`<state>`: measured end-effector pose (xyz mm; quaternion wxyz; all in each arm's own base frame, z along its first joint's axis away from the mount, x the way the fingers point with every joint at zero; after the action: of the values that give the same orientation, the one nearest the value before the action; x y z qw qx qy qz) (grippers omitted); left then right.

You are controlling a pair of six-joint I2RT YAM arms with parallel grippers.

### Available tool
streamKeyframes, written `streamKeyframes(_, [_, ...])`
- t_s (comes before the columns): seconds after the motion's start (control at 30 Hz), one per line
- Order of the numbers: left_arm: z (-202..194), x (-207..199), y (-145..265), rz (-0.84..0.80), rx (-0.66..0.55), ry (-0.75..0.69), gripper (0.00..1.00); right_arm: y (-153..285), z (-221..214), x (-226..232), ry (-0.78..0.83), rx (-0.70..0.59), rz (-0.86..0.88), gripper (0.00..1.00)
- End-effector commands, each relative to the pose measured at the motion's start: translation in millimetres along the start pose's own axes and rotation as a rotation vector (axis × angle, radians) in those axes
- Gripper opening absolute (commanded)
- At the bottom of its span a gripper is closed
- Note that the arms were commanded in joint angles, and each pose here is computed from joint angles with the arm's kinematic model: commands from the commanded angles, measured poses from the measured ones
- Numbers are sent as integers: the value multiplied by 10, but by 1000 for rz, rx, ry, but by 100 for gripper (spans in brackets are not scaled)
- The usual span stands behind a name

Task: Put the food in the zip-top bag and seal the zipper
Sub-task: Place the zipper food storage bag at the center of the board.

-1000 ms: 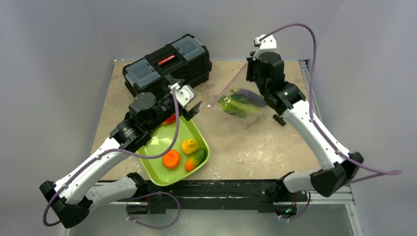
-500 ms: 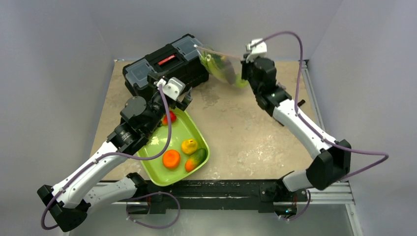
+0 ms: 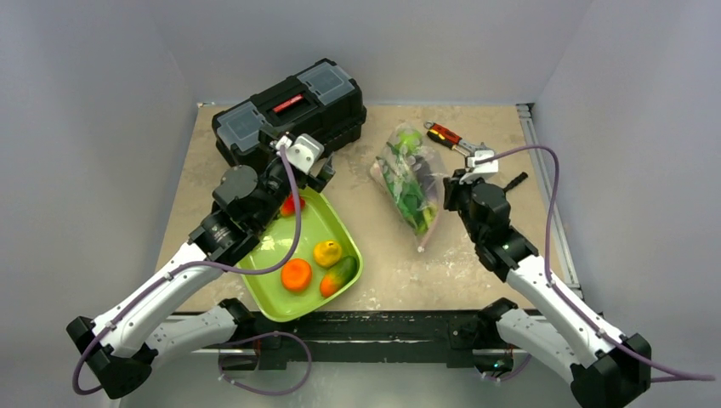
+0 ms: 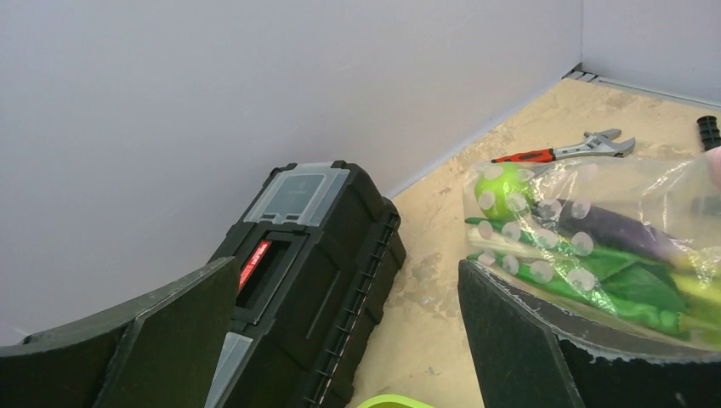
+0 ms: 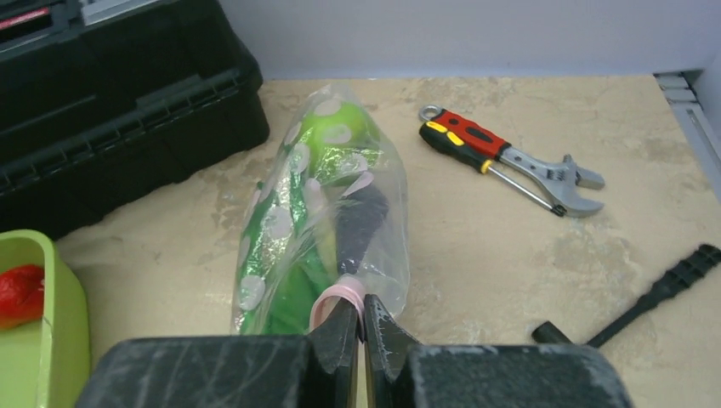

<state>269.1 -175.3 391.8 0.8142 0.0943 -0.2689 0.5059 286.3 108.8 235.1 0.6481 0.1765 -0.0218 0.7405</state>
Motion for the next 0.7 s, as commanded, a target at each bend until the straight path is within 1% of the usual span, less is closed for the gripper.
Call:
streamKeyframes(0.0, [58, 50, -15, 29, -25, 10, 100, 93, 50, -140, -66, 10, -117, 6])
streamKeyframes(0.03, [48, 39, -21, 27, -21, 7, 100, 114, 47, -200, -71, 18, -163, 16])
streamKeyframes(0.1, [39, 11, -33, 19, -19, 2, 100, 185, 35, -323, -91, 34, -255, 40])
streamKeyframes(0.17, [36, -5, -38, 15, -18, -2, 100, 296, 108, -423, -110, 16, -325, 60])
streamKeyframes(0.2, [39, -3, -35, 16, -19, -2, 100, 363, 184, -463, -123, -7, -355, 69])
streamKeyframes(0.23, [47, 2, -30, 17, -21, -1, 100, 457, 299, -493, -141, -44, -373, 74])
streamKeyframes(0.3, [56, 17, -17, 25, -22, 3, 100, 610, 537, -509, -163, -119, -373, 78])
streamKeyframes(0.4, [78, 82, 19, 56, -28, 13, 100, 795, 931, -400, -183, -217, -291, 81])
streamKeyframes(0.47, [94, 130, 60, 78, -31, 22, 100, 890, 1136, -302, -175, -250, -225, 82])
streamKeyframes(0.5, [111, 161, 87, 91, -35, 25, 100, 940, 1235, -269, -168, -269, -201, 85])
streamKeyframes(0.53, [117, 190, 114, 105, -37, 27, 100, 991, 1333, -220, -164, -290, -165, 93])
streamKeyframes(0.57, [134, 229, 146, 122, -42, 32, 100, 1046, 1427, -158, -158, -312, -119, 98])
streamKeyframes(0.67, [193, 348, 246, 172, -63, 48, 100, 1232, 1628, -57, -169, -367, -27, 99])
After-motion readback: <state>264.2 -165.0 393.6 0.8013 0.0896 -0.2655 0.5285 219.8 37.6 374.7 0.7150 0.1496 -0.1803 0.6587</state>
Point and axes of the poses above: each gripper's point midway between its finger pads, its own y axis back along the fingers, its own x axis along the line the jaws close on, z = x × y, the point moved 3 cm from there along y, back along the fingers, and after that the axes turned 11 degrees about -y, right-handed, at the moved point
